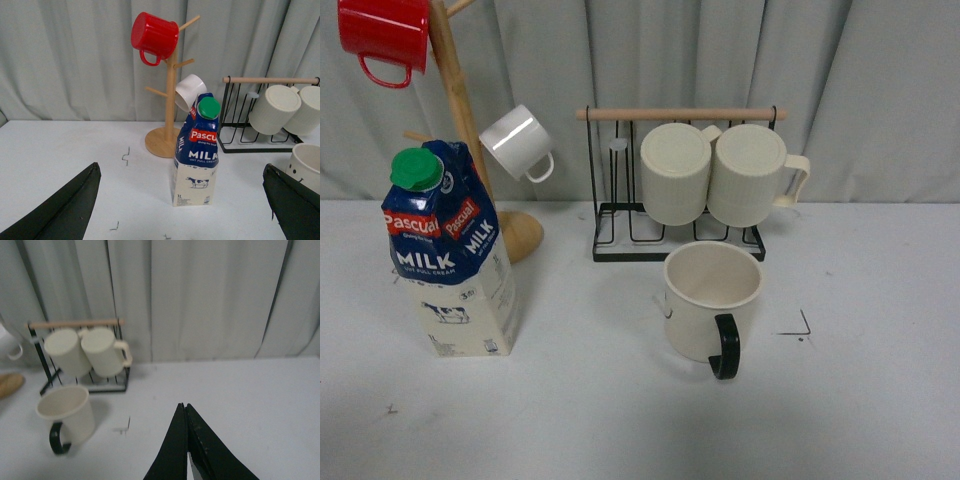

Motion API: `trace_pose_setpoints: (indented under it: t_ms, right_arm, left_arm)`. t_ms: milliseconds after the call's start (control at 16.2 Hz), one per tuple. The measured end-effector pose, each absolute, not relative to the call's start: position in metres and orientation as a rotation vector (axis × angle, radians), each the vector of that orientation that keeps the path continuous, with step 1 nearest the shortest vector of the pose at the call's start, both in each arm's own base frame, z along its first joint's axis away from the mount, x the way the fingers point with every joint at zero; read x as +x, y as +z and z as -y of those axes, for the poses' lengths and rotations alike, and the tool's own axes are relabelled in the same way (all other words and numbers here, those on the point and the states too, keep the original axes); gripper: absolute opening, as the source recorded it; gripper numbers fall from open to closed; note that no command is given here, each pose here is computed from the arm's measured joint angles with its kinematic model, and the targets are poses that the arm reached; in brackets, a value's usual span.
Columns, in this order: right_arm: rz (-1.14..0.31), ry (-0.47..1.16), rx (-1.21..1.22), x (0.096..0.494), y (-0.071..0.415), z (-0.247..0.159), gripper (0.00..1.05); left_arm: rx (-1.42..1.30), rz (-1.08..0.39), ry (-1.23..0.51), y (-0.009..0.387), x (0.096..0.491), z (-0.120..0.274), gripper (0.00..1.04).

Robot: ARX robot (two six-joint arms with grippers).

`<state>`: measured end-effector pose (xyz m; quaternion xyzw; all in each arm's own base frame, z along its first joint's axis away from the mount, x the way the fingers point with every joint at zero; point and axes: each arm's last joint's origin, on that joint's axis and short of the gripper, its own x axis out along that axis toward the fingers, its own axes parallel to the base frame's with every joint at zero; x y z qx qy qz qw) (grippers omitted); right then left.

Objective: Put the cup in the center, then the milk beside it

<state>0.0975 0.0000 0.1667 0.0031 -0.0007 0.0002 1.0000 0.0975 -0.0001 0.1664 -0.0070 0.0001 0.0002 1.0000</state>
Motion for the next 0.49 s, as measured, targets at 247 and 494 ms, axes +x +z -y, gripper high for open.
trace_pose_setpoints:
  t_ms: [247,494]
  right_arm:
    - [0.004,0.0,0.006,0.0972,0.1669,0.0,0.13]
    - [0.004,0.0,0.006,0.0972,0.1669,0.0,0.54]
  left_arm:
    - [-0.014,0.001,0.0,0.1665,0.0975,0.0001,0.98]
    - [-0.051,-0.299,0.117,0.1686,0.0981,0.0012,0.98]
